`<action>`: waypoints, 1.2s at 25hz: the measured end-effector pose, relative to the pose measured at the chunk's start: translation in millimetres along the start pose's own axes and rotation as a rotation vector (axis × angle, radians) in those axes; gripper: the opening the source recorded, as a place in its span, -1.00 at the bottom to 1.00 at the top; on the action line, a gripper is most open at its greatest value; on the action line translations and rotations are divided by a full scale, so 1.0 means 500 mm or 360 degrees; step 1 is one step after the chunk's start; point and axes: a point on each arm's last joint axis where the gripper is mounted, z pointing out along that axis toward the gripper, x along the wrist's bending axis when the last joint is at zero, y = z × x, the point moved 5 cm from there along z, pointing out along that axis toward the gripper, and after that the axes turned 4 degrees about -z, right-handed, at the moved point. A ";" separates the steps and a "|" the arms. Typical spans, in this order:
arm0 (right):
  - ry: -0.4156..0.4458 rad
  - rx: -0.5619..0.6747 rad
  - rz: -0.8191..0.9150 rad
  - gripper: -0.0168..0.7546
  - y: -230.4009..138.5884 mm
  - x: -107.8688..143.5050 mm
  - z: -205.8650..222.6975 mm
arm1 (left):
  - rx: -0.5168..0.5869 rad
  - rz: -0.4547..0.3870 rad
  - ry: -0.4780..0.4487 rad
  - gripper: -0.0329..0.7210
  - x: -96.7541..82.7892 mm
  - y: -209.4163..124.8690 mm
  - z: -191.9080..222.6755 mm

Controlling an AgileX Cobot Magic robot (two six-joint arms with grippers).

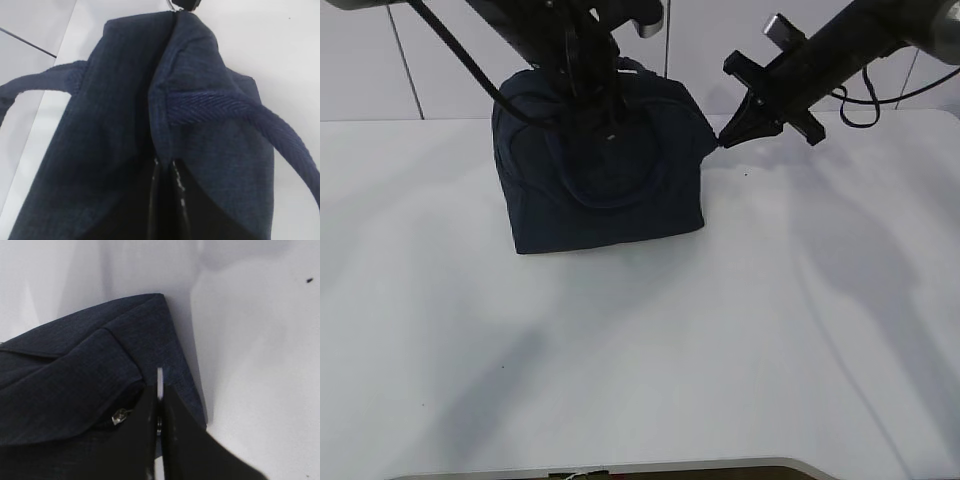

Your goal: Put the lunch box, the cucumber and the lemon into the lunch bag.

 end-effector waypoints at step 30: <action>-0.0038 0.0019 -0.0107 -0.94 0.003 -0.024 0.031 | -0.0039 -0.0187 0.0134 -0.94 0.024 0.006 -0.009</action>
